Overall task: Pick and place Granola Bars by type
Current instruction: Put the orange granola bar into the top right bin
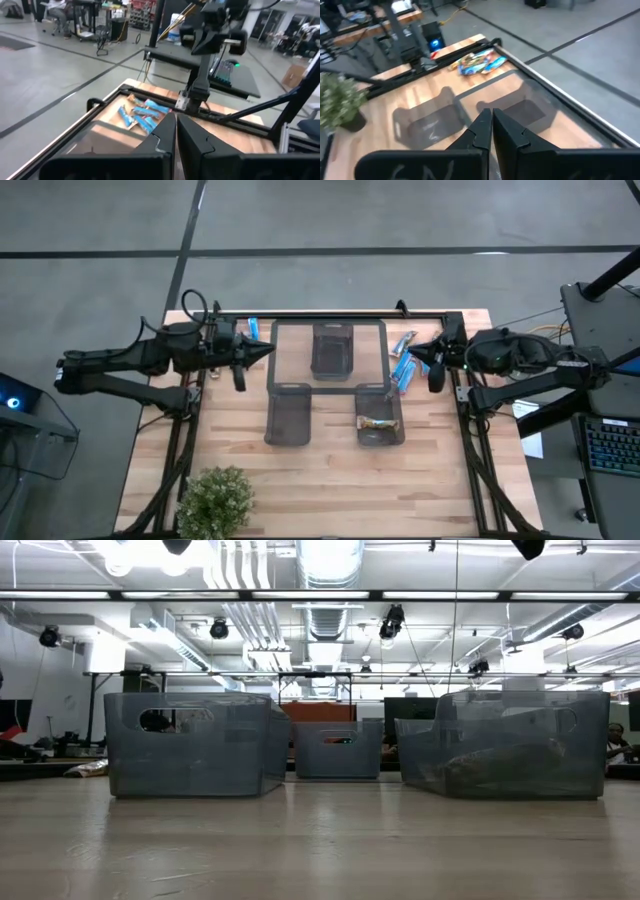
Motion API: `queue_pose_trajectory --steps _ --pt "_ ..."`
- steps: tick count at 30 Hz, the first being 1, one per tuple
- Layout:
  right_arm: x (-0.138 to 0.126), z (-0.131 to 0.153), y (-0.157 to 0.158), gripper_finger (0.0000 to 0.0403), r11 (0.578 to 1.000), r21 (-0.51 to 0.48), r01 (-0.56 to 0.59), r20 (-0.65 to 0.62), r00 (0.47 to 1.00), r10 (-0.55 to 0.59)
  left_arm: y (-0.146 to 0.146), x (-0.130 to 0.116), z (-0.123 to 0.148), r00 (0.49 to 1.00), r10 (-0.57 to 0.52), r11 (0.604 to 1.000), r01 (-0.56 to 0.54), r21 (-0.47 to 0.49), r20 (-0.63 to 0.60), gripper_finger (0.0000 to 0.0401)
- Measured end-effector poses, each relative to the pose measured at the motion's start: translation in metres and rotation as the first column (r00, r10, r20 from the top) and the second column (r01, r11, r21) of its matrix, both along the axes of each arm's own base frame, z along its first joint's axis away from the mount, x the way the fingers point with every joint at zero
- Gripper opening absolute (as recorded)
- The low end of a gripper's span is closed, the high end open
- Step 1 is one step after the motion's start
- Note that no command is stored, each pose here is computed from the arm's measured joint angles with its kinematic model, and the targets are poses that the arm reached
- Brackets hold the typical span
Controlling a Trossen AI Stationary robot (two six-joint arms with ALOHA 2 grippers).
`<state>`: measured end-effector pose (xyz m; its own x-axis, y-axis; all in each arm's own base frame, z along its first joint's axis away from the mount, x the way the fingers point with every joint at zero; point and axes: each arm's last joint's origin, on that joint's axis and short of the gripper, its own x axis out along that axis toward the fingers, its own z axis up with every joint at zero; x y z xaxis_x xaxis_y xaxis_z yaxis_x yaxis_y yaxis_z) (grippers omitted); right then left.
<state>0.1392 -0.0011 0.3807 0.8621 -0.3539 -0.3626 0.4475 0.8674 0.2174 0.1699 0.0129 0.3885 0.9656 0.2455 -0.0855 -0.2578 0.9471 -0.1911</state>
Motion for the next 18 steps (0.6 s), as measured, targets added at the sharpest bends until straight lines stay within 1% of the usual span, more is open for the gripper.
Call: queue_pose_trajectory --steps 5,8,14,18 --pt "-0.007 0.003 -0.006 0.0008 0.994 -0.025 0.106 0.026 0.994 -0.105 0.003 0.000 -0.001 1.000 0.020 1.000 -0.020 -0.001 -0.013 0.0000" --pt "-0.011 0.005 -0.011 0.0008 0.987 0.000 0.158 0.043 0.986 -0.158 0.005 -0.001 -0.002 0.999 0.030 1.000 -0.030 -0.001 -0.016 0.0000" --pt "-0.016 0.010 -0.019 0.0008 0.972 0.017 0.234 0.022 0.972 -0.234 0.006 -0.001 -0.002 0.999 0.038 0.999 -0.038 -0.001 -0.016 0.0000" --pt "-0.017 0.012 -0.024 0.0016 0.957 0.064 0.282 -0.001 0.959 -0.283 0.007 -0.001 -0.002 0.999 0.039 0.999 -0.039 -0.001 -0.016 0.0000"
